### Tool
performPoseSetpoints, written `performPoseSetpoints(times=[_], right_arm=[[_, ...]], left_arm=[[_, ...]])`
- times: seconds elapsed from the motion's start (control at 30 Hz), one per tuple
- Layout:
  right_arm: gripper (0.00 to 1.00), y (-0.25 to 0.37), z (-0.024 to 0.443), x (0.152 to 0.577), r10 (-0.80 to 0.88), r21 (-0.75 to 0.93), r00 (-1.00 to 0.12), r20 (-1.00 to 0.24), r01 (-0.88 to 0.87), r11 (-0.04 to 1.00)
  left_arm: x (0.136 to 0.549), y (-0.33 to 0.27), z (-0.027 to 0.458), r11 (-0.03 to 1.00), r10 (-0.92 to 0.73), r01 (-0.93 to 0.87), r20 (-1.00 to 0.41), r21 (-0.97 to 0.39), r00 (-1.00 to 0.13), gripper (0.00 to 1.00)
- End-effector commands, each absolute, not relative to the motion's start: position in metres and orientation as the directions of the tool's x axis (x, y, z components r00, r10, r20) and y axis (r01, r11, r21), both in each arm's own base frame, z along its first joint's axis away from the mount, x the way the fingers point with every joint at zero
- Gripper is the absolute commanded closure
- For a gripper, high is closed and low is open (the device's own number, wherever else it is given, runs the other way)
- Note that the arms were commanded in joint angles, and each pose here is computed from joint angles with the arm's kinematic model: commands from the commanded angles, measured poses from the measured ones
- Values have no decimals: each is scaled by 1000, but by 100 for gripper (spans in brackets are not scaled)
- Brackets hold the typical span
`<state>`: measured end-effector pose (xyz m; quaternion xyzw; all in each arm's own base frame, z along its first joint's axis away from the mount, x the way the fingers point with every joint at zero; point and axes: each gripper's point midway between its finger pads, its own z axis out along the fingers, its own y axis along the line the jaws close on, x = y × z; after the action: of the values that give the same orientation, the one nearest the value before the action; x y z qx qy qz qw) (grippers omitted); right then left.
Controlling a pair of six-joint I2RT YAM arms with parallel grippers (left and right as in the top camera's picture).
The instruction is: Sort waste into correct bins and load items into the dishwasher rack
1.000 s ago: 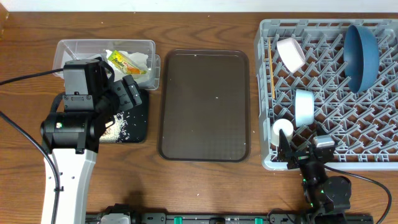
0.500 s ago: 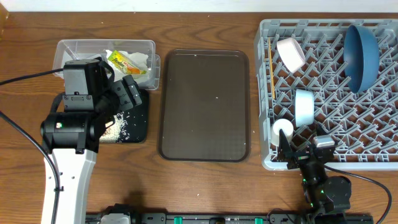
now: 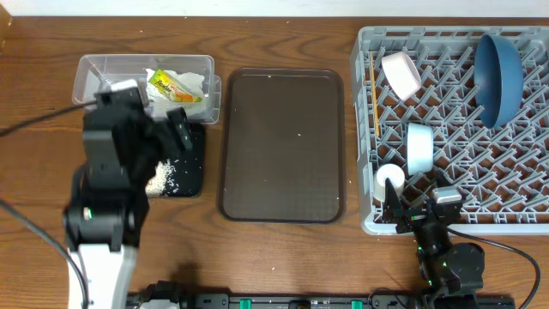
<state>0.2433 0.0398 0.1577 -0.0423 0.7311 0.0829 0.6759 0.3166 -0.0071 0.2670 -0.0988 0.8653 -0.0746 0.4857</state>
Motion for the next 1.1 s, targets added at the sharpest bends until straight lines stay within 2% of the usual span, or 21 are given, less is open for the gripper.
performPoseSetpoints(times=[0.0,0.37,0.67,1.07], right_arm=[[1,39,158,243,64,78,-81,-995,-174,982],[1,39,158,243,65,78,-81,-995,-174,982],[1,39,158,243,65,78,-81,-995,-174,982],[1,39,157,243,64,78,-86,-994,-174,982]], left_arm=[[303,-11,246,984,-168,-27,-865,-176,-473,11],[267,-12,205,986,-151,33,-962,-163,-227,11],[247,-12,173,986,-151,48,-978,-159,-141,11],[246,-12,165,988,-136,60,-988,-140,-66,11]])
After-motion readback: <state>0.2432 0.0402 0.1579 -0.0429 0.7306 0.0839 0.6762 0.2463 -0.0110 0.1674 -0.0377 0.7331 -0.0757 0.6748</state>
